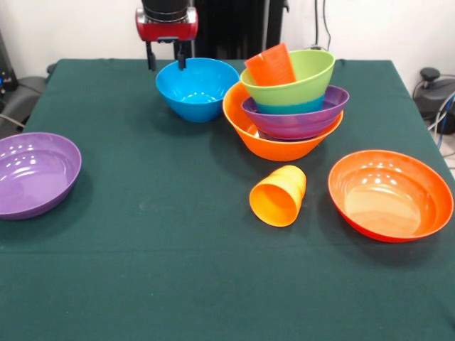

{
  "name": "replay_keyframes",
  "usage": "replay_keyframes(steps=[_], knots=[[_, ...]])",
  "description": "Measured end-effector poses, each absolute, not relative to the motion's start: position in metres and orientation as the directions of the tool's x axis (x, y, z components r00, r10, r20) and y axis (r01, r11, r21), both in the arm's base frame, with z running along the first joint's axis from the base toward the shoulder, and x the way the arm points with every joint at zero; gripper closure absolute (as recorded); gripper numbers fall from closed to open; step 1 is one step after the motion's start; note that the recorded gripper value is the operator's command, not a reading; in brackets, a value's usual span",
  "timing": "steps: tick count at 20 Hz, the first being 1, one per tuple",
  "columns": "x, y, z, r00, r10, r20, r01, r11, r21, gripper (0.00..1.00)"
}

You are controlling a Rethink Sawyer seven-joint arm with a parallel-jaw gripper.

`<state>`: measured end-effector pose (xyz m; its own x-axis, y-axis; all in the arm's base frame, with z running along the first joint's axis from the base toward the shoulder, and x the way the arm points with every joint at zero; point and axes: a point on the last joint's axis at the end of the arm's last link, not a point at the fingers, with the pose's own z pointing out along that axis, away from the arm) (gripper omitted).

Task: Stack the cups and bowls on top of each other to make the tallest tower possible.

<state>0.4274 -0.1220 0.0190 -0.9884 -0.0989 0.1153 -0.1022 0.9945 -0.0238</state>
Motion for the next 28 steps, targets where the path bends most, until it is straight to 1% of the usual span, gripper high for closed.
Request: replay_keyframes(steps=[7,12,28], knots=[[0.429,-0.130,0.023,-0.991,-0.085,0.106,-0.089,0.996,-0.033,0.00],[0.427,-0.138,0.019,-0.991,-0.082,0.106,-0.086,0.996,-0.035,0.00],[0.420,-0.152,-0.012,-0.986,-0.115,0.118,-0.119,0.992,-0.028,0.00]])
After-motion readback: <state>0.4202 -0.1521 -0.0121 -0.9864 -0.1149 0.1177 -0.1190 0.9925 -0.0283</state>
